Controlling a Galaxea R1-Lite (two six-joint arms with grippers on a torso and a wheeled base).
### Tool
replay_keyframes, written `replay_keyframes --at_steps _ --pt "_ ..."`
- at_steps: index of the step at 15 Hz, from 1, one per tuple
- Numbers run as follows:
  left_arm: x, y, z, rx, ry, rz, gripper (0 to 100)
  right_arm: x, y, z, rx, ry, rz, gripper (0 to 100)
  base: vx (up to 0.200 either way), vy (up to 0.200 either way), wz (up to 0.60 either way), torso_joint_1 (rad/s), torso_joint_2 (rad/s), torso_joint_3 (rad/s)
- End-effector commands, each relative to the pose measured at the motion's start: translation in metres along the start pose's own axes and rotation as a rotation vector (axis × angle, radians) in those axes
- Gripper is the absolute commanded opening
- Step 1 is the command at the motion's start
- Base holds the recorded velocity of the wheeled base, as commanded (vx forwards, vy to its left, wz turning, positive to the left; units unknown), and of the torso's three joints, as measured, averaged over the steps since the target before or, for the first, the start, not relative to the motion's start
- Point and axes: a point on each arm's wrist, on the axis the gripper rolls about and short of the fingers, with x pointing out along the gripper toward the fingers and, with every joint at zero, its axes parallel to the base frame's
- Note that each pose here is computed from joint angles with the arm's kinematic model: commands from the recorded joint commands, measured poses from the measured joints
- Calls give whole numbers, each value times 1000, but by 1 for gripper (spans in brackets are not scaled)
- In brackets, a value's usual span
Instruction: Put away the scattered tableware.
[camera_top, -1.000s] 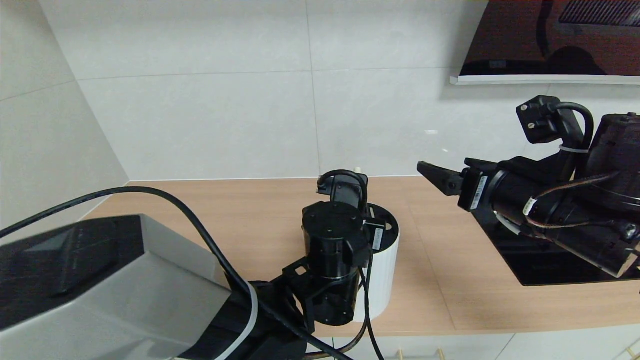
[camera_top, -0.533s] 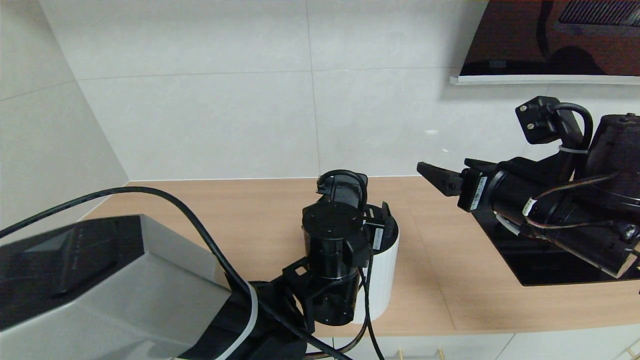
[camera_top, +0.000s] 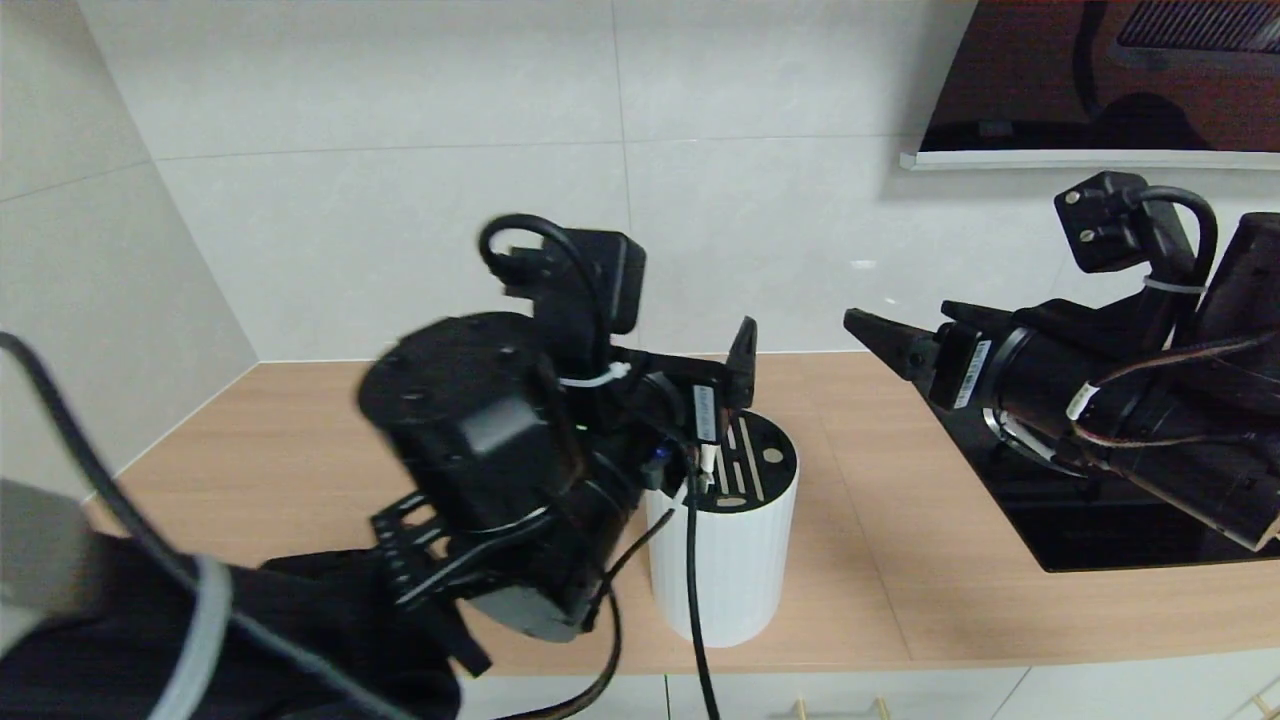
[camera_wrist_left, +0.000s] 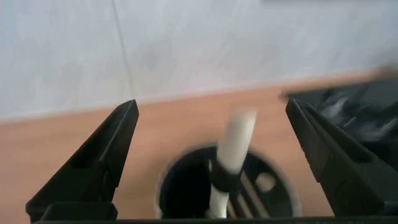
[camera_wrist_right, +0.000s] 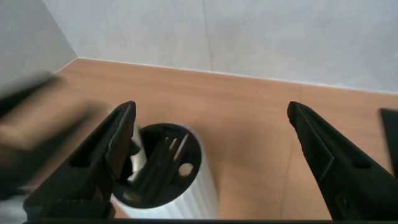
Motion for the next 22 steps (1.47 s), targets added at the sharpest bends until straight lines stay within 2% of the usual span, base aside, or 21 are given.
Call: replay_keyframes --at_steps 1,2,3,4,6,7,9,12,13,14,16,20,22 --pt "-60 41 66 -16 -134 -73 100 -20 -2 21 -12 -80 4 100 0 0 0 0 0 0" --pt "-67 51 73 -15 -146 -50 100 -29 -3 26 -8 -101 4 100 0 0 0 0 0 0" --pt "-82 85 80 16 -141 51 100 -55 -13 29 -7 -126 -20 100 0 0 0 0 0 0" --pt "-96 102 83 32 -138 99 100 -76 -24 30 -12 -151 -54 100 0 0 0 0 0 0" --pt "-132 127 87 57 -127 164 100 -121 -38 36 -19 -231 -105 100 0 0 0 0 0 0" --pt "-143 131 88 62 -124 172 100 -132 -41 34 -28 -240 -125 100 0 0 0 0 0 0" --pt "-191 155 85 105 -75 273 100 -188 -50 20 -64 -267 -200 100 0 0 0 0 0 0" --pt "-253 167 76 128 -60 318 100 -249 -49 -3 -64 -215 -215 100 0 0 0 0 0 0" --pt "-259 168 75 132 -57 324 100 -254 -49 -6 -64 -209 -223 100 0 0 0 0 0 0" --pt "-286 169 67 143 -50 350 100 -271 -48 -13 -68 -220 -262 100 0 0 0 0 0 0" --pt "-313 167 54 149 -67 387 100 -291 -44 -22 -88 -261 -345 100 0 0 0 0 0 0" --pt "-343 160 39 164 -107 447 100 -317 -33 -39 -126 -312 -403 100 0 0 0 0 0 0" --pt "-343 158 41 168 -121 502 100 -317 -33 -40 -148 -310 -429 100 0 0 0 0 0 0"
